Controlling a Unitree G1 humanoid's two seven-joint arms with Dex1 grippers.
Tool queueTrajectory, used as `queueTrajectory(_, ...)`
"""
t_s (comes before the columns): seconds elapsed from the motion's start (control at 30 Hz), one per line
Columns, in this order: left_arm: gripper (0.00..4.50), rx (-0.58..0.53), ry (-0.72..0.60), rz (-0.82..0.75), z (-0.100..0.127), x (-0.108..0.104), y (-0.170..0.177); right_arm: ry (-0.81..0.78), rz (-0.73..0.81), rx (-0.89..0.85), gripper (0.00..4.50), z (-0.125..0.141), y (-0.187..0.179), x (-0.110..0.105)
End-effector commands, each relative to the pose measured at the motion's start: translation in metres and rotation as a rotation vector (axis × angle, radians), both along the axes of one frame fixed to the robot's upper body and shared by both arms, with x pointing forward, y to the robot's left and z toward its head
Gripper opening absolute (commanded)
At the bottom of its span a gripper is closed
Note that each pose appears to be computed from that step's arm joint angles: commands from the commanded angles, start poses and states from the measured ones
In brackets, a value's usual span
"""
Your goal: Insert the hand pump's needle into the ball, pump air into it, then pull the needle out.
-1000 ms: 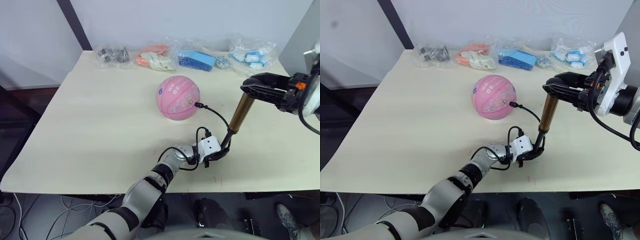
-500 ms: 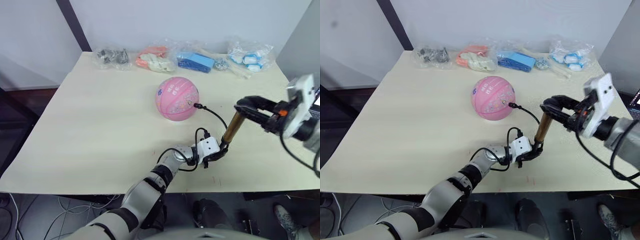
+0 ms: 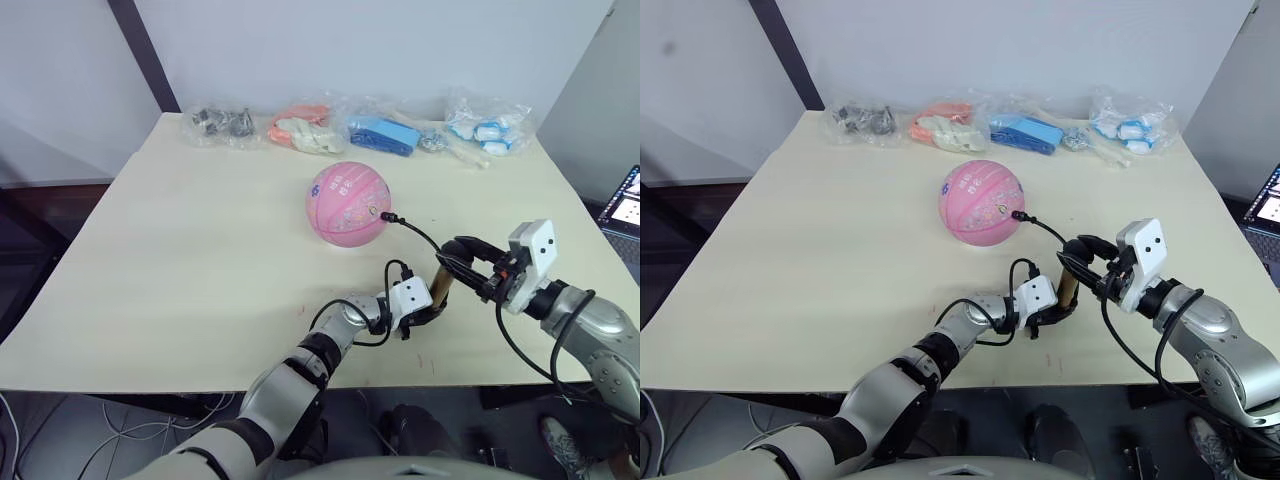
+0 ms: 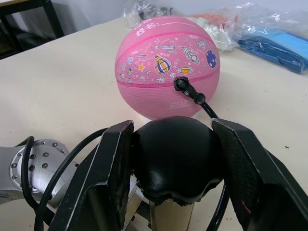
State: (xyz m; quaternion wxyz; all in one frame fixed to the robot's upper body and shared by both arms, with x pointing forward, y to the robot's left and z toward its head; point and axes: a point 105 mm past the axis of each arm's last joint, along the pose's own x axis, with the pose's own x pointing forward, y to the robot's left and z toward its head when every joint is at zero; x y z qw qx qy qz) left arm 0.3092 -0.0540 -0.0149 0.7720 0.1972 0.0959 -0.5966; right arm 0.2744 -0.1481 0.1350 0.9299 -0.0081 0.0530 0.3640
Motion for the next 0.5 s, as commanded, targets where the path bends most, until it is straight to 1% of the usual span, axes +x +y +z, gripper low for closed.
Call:
queueTrajectory(0.03,1.14,0.119,0.086,-0.020,-0.035,-0.017,0.018,0.151,-0.065,-0.094,2.06,-0.023,-0.022,0.000)
queueTrajectory(0.07,1.14,0.119,0.086,-0.021,-0.035,-0.018,0.018,0.126,-0.061,-0.097,2.06,-0.013,-0.023,0.002)
queueTrajectory(0.13,1.14,0.119,0.089,-0.023,-0.035,-0.019,0.017,0.046,-0.049,-0.069,2.06,0.029,-0.026,0.006)
queueTrajectory(0.2,1.14,0.119,0.090,-0.024,-0.036,-0.019,0.017,0.006,-0.036,-0.065,2.06,0.053,-0.026,0.006)
queueTrajectory(0.23,1.14,0.119,0.090,-0.024,-0.035,-0.019,0.017,0.003,-0.033,-0.068,2.06,0.057,-0.027,0.006)
queueTrajectory(0.27,1.14,0.119,0.090,-0.024,-0.036,-0.019,0.017,-0.024,-0.036,-0.062,2.06,0.071,-0.028,0.007)
queueTrajectory(0.37,1.14,0.118,0.089,-0.021,-0.035,-0.018,0.017,-0.129,-0.026,-0.027,2.06,0.124,-0.030,0.005)
queueTrajectory(0.43,1.14,0.117,0.089,-0.018,-0.035,-0.018,0.017,-0.162,-0.015,-0.020,2.06,0.145,-0.030,0.002)
queueTrajectory(0.5,1.14,0.116,0.089,-0.016,-0.035,-0.018,0.018,-0.172,-0.012,-0.020,2.06,0.156,-0.030,-0.001)
